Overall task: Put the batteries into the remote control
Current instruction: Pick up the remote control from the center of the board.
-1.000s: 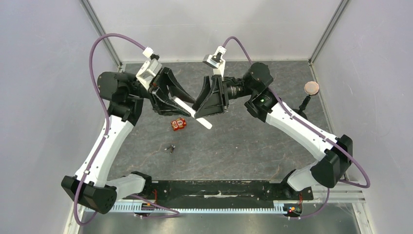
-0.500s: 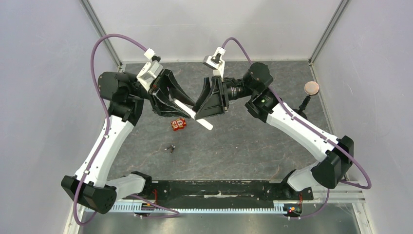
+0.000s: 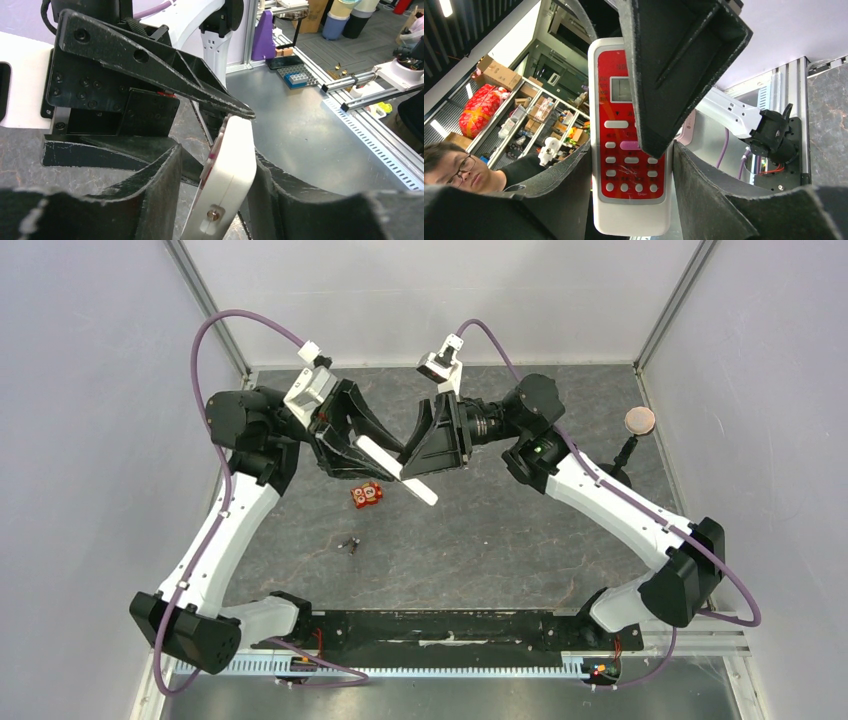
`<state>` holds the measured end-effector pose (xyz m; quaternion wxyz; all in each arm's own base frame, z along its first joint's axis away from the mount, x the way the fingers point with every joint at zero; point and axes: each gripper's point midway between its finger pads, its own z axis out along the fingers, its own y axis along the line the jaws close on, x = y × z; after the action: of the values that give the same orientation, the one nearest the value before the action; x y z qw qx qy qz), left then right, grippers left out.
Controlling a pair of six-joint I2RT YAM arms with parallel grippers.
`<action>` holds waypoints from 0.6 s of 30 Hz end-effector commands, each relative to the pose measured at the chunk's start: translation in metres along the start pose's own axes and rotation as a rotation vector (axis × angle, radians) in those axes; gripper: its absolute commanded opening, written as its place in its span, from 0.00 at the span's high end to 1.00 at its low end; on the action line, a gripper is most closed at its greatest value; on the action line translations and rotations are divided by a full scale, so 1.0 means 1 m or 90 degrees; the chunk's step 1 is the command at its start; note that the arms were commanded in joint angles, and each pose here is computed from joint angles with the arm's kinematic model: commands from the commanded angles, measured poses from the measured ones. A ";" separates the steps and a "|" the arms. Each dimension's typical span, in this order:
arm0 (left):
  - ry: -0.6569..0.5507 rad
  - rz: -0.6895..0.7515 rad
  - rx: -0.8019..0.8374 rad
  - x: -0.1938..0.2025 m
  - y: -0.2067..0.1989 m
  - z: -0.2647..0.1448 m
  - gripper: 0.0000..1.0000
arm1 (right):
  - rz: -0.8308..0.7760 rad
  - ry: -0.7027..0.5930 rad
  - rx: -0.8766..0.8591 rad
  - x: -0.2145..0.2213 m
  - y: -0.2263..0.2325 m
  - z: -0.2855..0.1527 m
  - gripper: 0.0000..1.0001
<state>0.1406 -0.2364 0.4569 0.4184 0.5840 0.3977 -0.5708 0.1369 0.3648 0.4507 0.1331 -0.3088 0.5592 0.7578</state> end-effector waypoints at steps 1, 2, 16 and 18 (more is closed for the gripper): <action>0.038 0.016 0.029 0.010 -0.008 -0.005 0.50 | -0.025 -0.013 -0.033 -0.003 0.019 0.003 0.84; 0.038 0.016 0.026 0.010 -0.007 -0.006 0.58 | -0.023 -0.014 -0.032 -0.003 0.018 0.003 0.84; 0.005 -0.021 -0.024 0.006 0.001 -0.009 0.98 | -0.076 -0.075 0.082 -0.018 -0.025 -0.011 0.17; -0.015 -0.056 -0.051 0.009 0.009 -0.012 0.98 | -0.086 -0.115 0.144 -0.027 -0.045 -0.024 0.13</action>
<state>0.1467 -0.2315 0.4527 0.4280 0.5755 0.4080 -0.5650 0.1567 0.3686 0.4409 0.1822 -0.2857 0.5722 0.7469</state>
